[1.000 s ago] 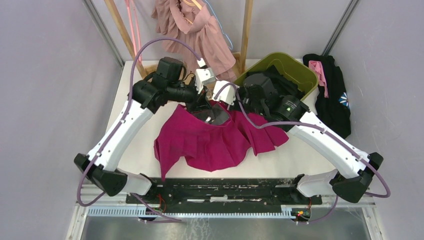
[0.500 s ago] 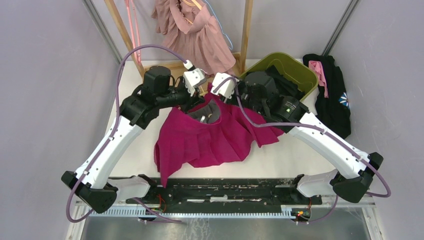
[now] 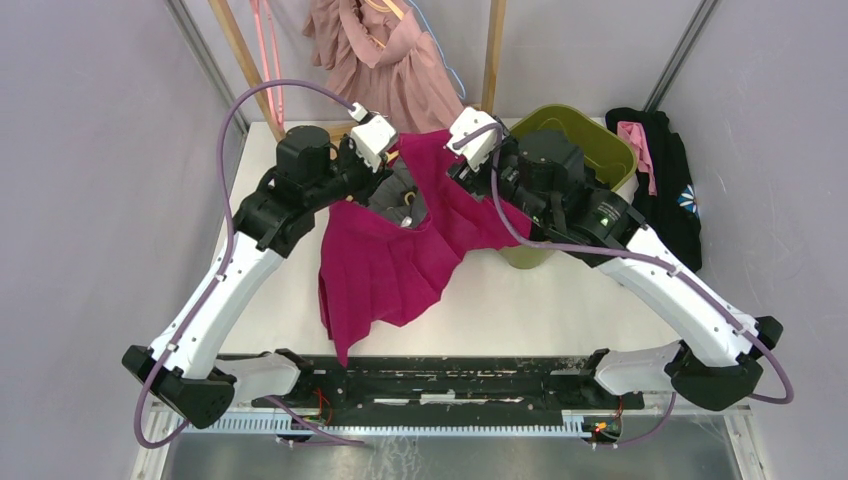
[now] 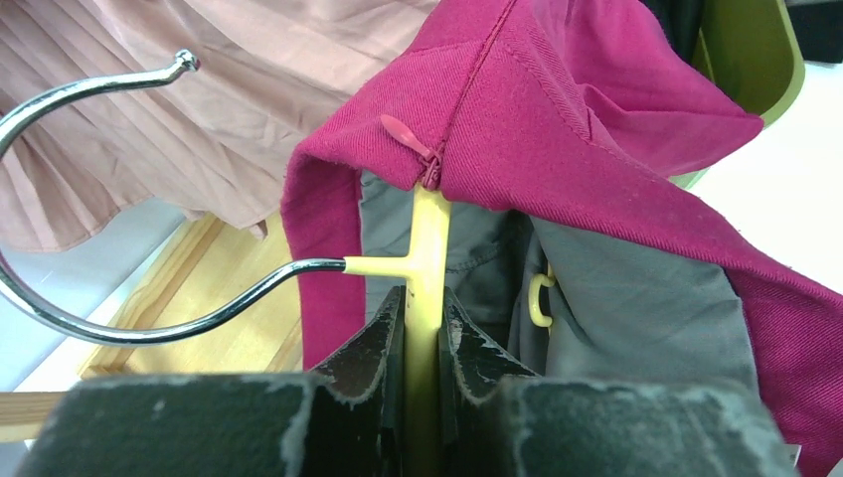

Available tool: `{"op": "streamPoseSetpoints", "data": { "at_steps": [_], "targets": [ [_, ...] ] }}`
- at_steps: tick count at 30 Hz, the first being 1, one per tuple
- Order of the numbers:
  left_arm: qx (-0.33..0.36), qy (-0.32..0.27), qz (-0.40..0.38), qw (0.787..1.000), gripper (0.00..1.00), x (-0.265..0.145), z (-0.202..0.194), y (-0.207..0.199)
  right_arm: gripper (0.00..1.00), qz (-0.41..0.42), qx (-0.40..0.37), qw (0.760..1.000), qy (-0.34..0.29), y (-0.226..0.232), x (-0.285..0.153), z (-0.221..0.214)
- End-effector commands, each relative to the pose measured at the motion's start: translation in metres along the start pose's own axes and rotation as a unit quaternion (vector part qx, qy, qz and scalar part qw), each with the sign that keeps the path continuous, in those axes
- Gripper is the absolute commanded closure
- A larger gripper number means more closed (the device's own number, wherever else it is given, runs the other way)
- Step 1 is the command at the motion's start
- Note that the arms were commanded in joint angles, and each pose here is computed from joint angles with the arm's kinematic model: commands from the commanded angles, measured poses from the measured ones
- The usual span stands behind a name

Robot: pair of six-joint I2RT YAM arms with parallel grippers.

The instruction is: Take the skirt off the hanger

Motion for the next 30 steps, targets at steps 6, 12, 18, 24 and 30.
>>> {"op": "streamPoseSetpoints", "data": {
  "at_steps": [6, 12, 18, 24, 30],
  "targets": [
    [0.003, -0.105, 0.027, 0.994, 0.97, -0.016, 0.061, 0.011, 0.37, 0.025, 0.082, 0.994, -0.075, 0.012, 0.006, 0.060],
    [0.006, -0.098, 0.024, 0.995, 0.97, -0.016, 0.060, 0.010, 0.37, 0.069, 0.085, 0.992, -0.069, 0.050, 0.026, 0.066],
    [0.006, -0.094, 0.018, 0.995, 0.97, -0.014, 0.060, 0.008, 0.37, 0.082, 0.085, 0.991, -0.061, 0.064, 0.028, 0.063],
    [0.002, -0.093, 0.006, 0.996, 0.97, -0.018, 0.058, 0.003, 0.40, 0.035, 0.074, 0.996, -0.026, 0.059, 0.039, 0.045],
    [0.001, -0.097, -0.001, 0.995, 0.97, -0.033, 0.058, -0.003, 0.73, -0.043, 0.054, 0.997, 0.035, 0.050, 0.062, 0.020]
  ]
}}
Point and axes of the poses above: each gripper's point midway between its finger pads, its own x axis out along the fingers, its own y axis along the line the jaws close on, z = x × y, the point moved 2 cm from there along -x, back along the fingers, and after that the axes turned 5 degrees about -x, right-handed, at the moved point
